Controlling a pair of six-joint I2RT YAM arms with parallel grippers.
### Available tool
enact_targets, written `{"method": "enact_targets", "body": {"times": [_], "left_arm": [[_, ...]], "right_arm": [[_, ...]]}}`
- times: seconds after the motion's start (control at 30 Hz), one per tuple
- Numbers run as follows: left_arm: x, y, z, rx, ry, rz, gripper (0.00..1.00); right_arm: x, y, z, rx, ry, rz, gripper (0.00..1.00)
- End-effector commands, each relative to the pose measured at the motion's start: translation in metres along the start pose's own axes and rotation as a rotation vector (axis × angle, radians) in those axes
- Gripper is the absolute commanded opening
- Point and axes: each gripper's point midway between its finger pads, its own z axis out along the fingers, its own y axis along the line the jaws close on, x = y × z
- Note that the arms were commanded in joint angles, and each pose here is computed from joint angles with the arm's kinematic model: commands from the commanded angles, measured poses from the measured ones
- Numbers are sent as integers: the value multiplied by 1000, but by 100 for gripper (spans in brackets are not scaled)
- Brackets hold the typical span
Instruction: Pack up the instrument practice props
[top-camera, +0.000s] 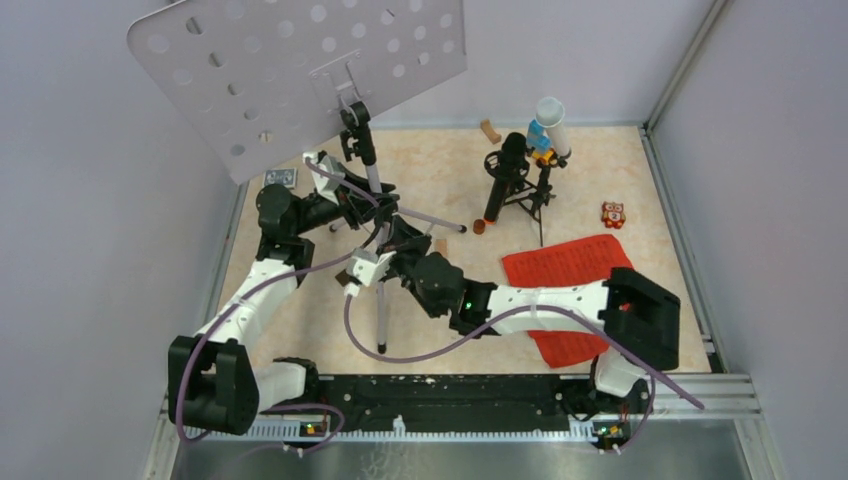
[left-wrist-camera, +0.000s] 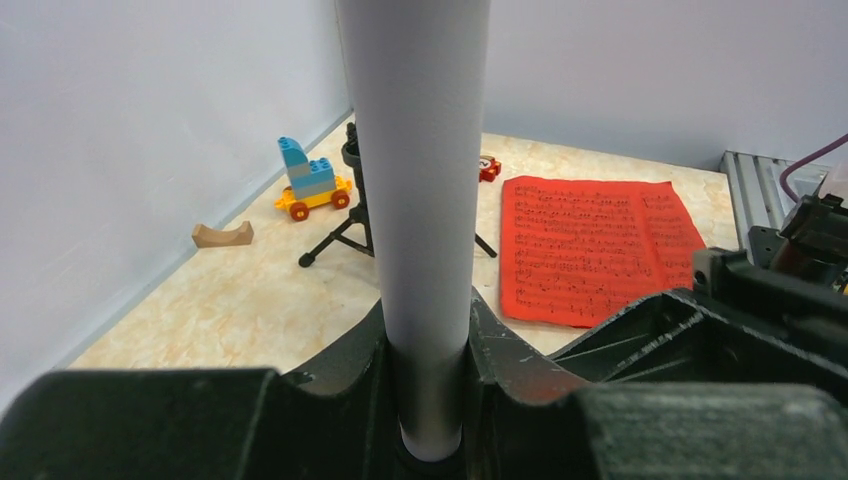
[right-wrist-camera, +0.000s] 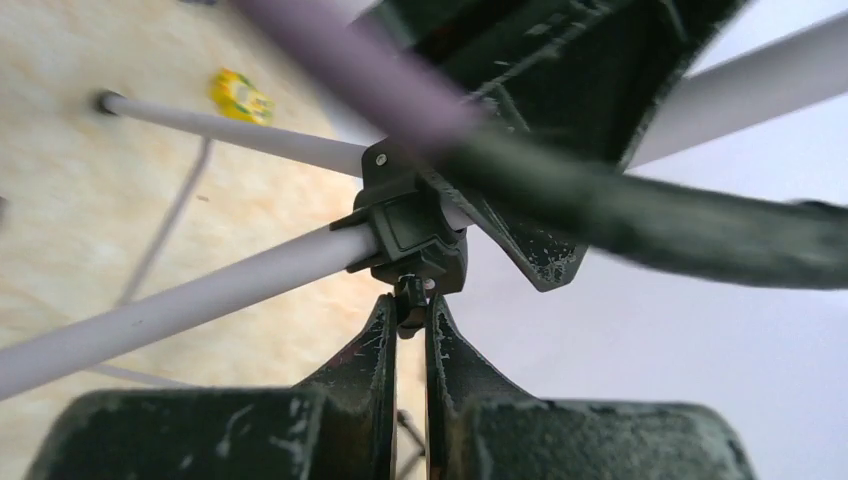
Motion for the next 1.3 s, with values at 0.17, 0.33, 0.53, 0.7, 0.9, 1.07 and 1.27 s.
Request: {"method": "enact_targets", "body": {"times": [0.17, 0.33, 0.53, 0.7, 0.9, 1.07, 1.27], "left_arm": [[6, 16, 7, -34, 15, 16, 0], [7, 16, 7, -32, 20, 16, 0], [11, 18, 8, -35, 27, 8, 0], [8, 17, 8, -28, 30, 11, 0], [10, 17, 9, -24, 33, 7, 0], [10, 16, 8, -24, 34, 10, 0], [11, 17, 9, -20, 37, 7, 0]], "right_arm": [[4, 113, -26, -142, -35, -559, 0], [-25, 87, -27, -73, -98, -449, 29], [-63, 11, -52, 127, -175, -123, 48], [-45, 8, -78, 91, -263, 182, 65], [-8, -16, -71, 0, -169, 912, 69], [15, -57, -63, 26, -132, 1446, 66], [19, -71, -44, -51, -106, 1949, 59]]}}
